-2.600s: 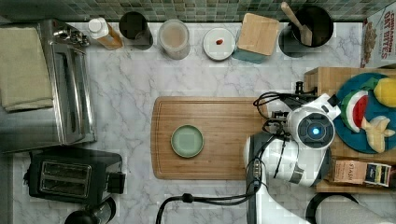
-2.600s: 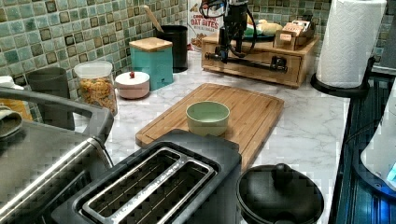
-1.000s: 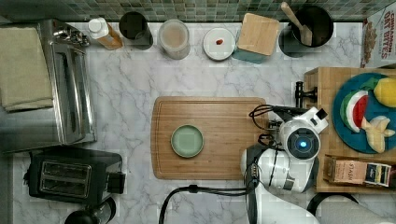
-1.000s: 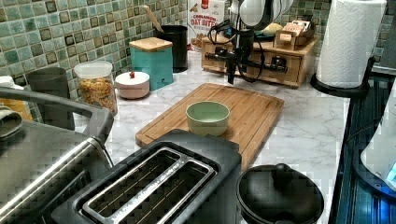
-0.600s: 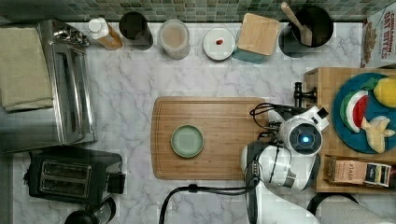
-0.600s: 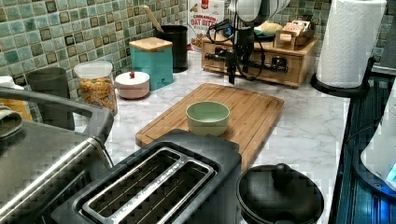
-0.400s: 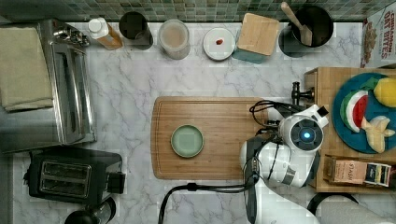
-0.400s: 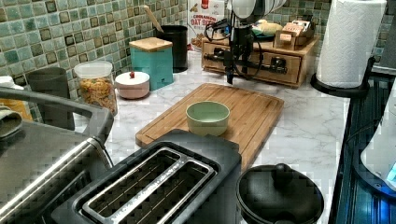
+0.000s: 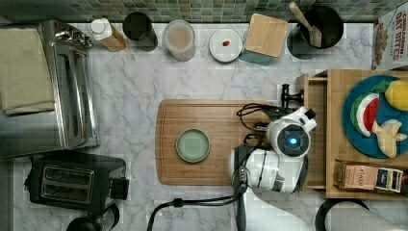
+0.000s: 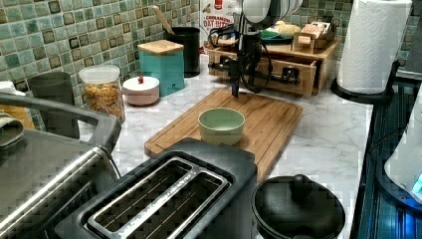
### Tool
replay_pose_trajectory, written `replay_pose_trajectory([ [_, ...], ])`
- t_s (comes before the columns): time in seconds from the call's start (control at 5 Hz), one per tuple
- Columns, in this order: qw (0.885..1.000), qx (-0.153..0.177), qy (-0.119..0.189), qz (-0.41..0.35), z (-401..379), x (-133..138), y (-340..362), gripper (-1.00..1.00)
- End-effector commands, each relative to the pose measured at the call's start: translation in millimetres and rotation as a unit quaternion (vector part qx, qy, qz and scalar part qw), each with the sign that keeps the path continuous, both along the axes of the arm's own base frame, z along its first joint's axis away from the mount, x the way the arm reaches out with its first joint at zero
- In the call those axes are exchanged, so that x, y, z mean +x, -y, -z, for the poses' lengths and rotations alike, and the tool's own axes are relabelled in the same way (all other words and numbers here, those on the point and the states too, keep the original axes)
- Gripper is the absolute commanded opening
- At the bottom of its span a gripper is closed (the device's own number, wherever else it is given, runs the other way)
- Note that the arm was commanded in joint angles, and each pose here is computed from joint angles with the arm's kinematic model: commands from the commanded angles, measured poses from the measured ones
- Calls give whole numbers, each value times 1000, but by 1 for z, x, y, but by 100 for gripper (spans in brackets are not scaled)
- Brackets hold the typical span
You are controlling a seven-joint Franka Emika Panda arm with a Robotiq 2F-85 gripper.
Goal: Open the drawer.
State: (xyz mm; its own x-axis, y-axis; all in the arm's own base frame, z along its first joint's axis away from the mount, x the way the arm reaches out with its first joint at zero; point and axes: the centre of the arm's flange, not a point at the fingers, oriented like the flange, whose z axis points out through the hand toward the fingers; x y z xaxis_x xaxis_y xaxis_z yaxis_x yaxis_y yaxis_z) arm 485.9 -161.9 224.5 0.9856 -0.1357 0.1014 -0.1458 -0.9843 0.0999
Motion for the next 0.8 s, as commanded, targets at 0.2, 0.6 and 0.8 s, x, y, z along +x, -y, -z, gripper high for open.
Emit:
replay_pose_trajectory([
  [0.2,993,38,-33,-103,-6,-7,-235,100],
  [0.6,996,24,-8,-87,0,-9,-252,100],
  [0.8,996,24,-8,-87,0,-9,-252,100],
])
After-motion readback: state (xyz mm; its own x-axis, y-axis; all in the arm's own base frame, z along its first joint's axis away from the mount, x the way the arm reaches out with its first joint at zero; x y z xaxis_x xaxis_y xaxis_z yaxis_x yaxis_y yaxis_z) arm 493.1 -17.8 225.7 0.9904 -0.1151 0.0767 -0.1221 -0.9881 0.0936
